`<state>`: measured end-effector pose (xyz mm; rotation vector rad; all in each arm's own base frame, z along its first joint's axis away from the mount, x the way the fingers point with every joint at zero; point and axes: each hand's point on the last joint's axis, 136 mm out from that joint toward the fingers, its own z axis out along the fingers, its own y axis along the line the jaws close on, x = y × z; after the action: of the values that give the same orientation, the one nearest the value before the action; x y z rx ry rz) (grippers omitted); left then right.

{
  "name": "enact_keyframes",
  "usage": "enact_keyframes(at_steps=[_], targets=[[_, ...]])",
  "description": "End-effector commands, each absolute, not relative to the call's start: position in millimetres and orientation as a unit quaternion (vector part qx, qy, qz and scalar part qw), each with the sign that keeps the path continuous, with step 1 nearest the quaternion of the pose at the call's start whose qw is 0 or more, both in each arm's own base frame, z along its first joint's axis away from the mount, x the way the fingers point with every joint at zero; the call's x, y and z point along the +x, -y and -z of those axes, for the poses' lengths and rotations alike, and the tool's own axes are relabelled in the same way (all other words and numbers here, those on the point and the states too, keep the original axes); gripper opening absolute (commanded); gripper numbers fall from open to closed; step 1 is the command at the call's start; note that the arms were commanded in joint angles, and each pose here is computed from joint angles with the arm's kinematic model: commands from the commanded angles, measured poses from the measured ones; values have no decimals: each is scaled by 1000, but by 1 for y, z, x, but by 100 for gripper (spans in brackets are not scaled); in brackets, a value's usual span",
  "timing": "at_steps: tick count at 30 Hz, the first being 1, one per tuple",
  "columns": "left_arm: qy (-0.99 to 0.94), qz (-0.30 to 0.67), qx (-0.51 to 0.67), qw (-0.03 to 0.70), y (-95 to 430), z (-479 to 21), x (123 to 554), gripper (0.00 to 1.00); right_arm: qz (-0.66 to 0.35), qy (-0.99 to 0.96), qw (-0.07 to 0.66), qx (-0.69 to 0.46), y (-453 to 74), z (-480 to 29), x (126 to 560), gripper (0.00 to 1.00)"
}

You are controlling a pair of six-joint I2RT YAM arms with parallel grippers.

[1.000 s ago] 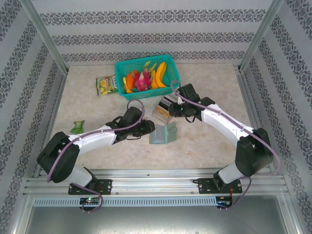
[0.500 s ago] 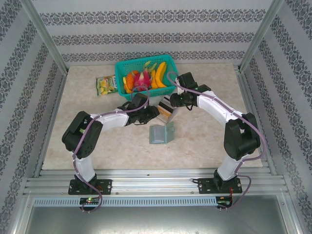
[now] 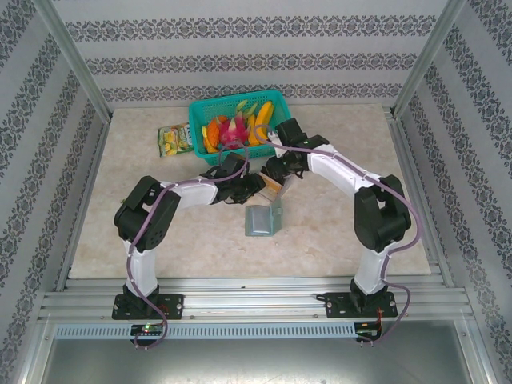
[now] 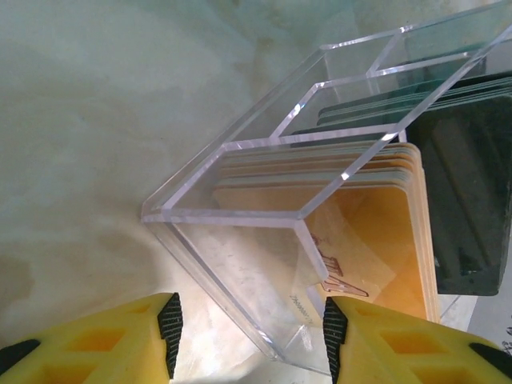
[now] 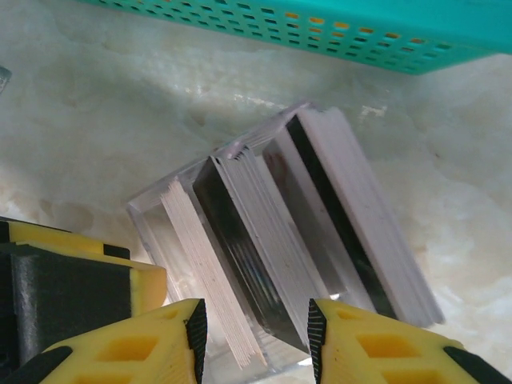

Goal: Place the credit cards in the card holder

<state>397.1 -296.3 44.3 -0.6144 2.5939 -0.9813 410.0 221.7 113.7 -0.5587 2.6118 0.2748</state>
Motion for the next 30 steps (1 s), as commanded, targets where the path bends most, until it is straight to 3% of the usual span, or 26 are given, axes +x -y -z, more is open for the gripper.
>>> enact_keyframes(at_steps=[1,9,23,30], targets=[[-898,344,-230,146,298,-37,406,54,-72,-946,226,-221,-220,-113,416,40],[-899,340,-233,149,294,-35,402,54,-41,-942,223,-247,-217,-103,423,42],[-882,385,-207,178,310,-61,417,65,-53,-946,252,-199,-204,-123,429,41],[-894,351,-234,152,300,-35,408,54,-56,-946,250,-199,-202,-123,429,41]])
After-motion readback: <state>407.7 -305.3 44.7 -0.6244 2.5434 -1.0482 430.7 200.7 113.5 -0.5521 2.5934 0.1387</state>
